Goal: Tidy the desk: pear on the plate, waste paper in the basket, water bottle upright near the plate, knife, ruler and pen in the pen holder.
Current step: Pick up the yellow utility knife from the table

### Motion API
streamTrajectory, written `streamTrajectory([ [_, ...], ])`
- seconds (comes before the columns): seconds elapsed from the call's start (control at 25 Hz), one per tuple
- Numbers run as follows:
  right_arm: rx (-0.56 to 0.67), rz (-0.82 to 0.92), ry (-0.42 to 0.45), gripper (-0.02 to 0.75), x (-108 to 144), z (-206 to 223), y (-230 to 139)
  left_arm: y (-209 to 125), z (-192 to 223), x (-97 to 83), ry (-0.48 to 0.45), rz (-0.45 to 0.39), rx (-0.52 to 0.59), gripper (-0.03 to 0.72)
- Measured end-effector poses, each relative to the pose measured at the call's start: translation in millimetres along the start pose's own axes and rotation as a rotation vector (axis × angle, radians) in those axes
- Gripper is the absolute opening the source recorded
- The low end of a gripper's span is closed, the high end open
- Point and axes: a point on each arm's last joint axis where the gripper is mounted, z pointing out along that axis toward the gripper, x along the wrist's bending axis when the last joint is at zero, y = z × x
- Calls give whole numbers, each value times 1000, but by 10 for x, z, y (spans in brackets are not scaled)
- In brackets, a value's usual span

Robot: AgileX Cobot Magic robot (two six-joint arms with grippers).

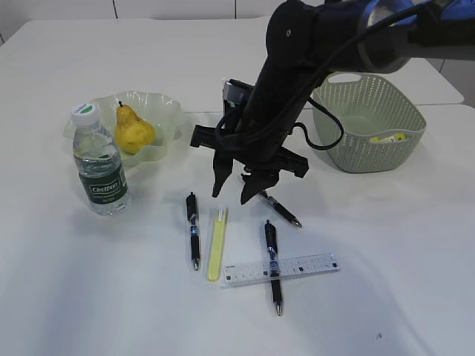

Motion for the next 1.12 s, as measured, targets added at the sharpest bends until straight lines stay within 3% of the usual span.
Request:
streamTrajectory([
  [0.28,-66,-3,6,366,22,5,49,0,0,0,0,0,0,441],
  [0.72,-93,-16,-88,366,4,114,43,10,0,-2,-2,0,-11,437],
  [1.12,-78,-75,-176,366,187,300,127,12,0,-2,-2,0,-13,436],
])
